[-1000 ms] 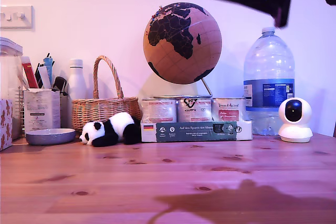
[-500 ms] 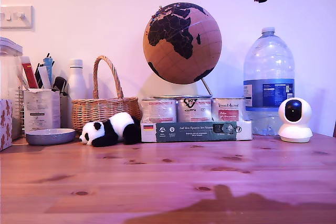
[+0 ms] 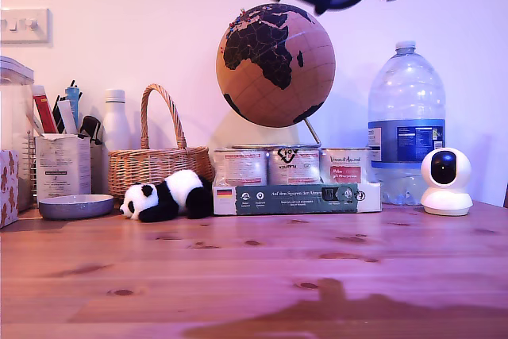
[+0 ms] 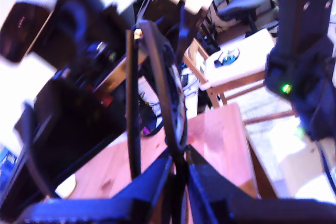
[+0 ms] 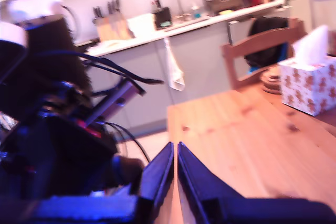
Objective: Pick up the sunglasses and close them, then place them back on the table
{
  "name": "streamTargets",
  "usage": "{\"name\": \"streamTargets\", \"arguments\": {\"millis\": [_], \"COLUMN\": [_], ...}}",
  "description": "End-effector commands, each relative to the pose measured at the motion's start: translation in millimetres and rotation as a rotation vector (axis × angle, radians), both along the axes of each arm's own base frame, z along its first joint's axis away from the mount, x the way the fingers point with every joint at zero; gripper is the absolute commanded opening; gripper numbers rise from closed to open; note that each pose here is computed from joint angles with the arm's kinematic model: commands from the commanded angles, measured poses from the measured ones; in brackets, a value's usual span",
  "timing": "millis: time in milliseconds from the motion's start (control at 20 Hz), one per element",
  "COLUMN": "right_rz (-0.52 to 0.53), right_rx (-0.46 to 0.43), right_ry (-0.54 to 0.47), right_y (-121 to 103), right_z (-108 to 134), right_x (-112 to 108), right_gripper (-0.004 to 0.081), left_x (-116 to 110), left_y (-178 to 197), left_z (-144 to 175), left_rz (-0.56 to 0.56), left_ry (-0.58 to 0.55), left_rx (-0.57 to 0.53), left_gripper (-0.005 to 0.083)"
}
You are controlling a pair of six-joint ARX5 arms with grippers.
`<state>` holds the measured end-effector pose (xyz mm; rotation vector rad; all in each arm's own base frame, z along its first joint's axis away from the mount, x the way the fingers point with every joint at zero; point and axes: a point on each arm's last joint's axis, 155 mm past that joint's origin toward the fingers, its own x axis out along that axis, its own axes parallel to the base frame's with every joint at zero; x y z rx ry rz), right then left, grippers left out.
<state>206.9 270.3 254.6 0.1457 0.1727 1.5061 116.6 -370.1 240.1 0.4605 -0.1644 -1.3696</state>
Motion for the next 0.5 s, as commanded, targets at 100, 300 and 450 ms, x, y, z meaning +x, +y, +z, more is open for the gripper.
{"name": "streamTargets", "arguments": {"millis": [100,300,450], "right_rz": [0.0,0.02,0.02], "right_rx": [-0.032,-0.023,-0.031], "right_ry": [0.064,0.046,0.057], "right_y": [10,19,24], "right_z": [-26,-31,-35], "right_x": [13,19,28], "right_gripper": [-0.0013,-0.0013,-0.0013], "left_x": [6,16,24], "left_y": [2,5,6], "left_z": [-10,-19,-25], "left_rz": [0.003,0.01,0.024], "left_ry": [-0.001,0.018,0.028], "left_rx": [0.032,0.056,0.07], "left_gripper": [-0.0024,-0.0024,-0.0023]}}
